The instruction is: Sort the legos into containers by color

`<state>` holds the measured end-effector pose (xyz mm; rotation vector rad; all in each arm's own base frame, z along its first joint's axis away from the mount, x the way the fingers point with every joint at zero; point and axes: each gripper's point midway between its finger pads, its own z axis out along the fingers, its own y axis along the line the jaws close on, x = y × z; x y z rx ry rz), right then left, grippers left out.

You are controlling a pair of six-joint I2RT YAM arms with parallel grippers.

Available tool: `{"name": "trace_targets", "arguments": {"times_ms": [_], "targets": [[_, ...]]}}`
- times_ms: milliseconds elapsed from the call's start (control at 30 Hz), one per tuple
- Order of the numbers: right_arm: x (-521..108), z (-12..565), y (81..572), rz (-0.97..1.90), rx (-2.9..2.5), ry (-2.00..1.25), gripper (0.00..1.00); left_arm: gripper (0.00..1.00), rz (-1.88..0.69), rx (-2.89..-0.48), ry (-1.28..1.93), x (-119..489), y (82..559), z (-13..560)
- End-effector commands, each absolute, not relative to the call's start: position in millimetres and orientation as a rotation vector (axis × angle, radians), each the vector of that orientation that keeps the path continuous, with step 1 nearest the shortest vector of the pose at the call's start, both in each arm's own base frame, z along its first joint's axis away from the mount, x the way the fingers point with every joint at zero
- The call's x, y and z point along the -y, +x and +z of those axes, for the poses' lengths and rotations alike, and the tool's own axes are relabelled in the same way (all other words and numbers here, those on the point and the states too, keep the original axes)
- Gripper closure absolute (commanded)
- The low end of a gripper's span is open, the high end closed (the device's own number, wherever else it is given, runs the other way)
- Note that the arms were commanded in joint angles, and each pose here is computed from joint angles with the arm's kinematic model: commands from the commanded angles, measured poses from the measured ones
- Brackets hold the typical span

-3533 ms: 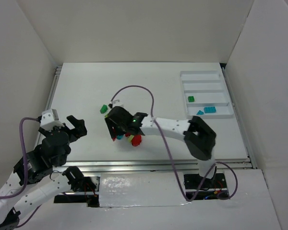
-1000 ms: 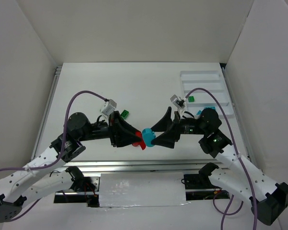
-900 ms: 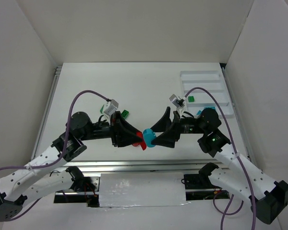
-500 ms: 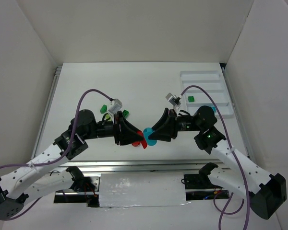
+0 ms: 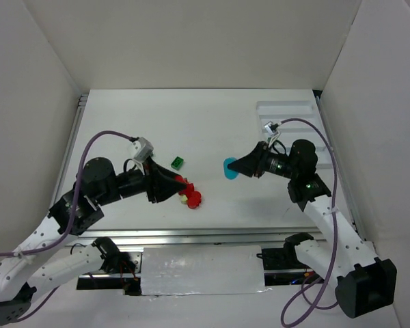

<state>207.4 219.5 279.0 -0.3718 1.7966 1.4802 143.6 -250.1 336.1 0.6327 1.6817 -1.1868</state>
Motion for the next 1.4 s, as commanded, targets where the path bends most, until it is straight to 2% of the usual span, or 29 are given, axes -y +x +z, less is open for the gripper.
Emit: {"name": "trace_targets", "arguments": {"times_ms": [0, 67, 133, 200, 400, 600, 800, 1133, 1233, 1333, 1367], "targets": [[-163, 244, 279, 1.053, -2.034, 0.153, 1.0, 1.0, -0.809, -1.838, 0.442, 204, 183, 321], [-109, 220, 312, 0.729, -2.083, 0.478, 1.0, 1.0, -0.642, -1.944, 0.386, 182, 194, 299], [-62, 198, 333, 0.538, -2.077, 0.735, 1.0, 1.0, -0.507, -1.983, 0.322, 162, 203, 282], [-12, 182, 346, 0.328, -2.014, 0.95, 1.0, 1.0, -0.494, -1.968, 0.318, 155, 199, 278], [60, 173, 378, 0.008, -1.892, 1.277, 1.0, 1.0, -0.511, -1.908, 0.297, 143, 189, 260], [74, 164, 412, -0.002, -1.846, 1.387, 1.0, 1.0, -0.5, -1.903, 0.309, 142, 189, 259], [62, 114, 423, 0.014, -1.962, 1.442, 1.0, 1.0, -0.519, -1.916, 0.345, 149, 188, 255], [40, 83, 431, 0.131, -2.007, 1.422, 0.9, 1.0, -0.532, -1.929, 0.371, 154, 188, 252], [36, 80, 429, 0.13, -2.024, 1.408, 0.86, 1.0, -0.527, -1.931, 0.365, 153, 189, 251], [32, 79, 423, 0.139, -2.017, 1.397, 0.58, 1.0, -0.527, -1.929, 0.359, 152, 189, 252], [31, 81, 422, 0.143, -2.011, 1.393, 0.41, 1.0, -0.528, -1.928, 0.358, 152, 189, 253]]}}
